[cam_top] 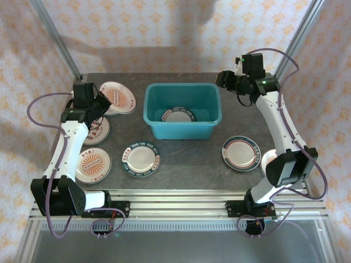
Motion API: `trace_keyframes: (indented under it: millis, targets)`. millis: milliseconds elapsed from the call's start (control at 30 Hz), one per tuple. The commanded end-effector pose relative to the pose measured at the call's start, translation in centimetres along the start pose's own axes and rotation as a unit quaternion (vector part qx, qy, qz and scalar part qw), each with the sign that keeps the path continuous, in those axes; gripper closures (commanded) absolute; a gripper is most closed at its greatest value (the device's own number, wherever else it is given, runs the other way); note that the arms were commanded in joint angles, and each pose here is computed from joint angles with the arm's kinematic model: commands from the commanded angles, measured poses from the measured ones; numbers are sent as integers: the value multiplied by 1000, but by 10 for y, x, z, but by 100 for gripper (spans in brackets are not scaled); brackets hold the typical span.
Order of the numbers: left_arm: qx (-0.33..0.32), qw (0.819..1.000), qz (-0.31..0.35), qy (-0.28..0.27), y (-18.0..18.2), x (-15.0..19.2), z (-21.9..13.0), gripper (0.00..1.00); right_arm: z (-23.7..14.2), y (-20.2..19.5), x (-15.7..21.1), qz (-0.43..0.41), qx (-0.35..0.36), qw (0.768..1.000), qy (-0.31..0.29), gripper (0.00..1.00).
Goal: Place the plates into the plastic bin on the countertop
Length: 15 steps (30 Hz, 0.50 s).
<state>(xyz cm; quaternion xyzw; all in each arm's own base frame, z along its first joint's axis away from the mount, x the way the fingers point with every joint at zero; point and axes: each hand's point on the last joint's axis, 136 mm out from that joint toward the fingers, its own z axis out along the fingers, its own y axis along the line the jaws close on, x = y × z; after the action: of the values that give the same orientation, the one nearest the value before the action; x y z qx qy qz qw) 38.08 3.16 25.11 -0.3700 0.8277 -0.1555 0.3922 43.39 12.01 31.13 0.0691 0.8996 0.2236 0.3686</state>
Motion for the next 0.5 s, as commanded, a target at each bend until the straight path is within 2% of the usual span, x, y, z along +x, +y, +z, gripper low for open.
trace_keyframes:
  millis: [0, 167, 467]
  targets:
    - [16, 998, 23, -53, -21, -30, -17, 100, 1, 13, -1, -13, -17, 1000, 11, 44]
    - [60, 996, 32, -60, -53, -39, -26, 100, 0, 28, -5, -18, -44, 999, 15, 45]
    - [166, 983, 70, -38, -130, -28, -40, 100, -6, 71, -8, -35, -143, 988, 38, 48]
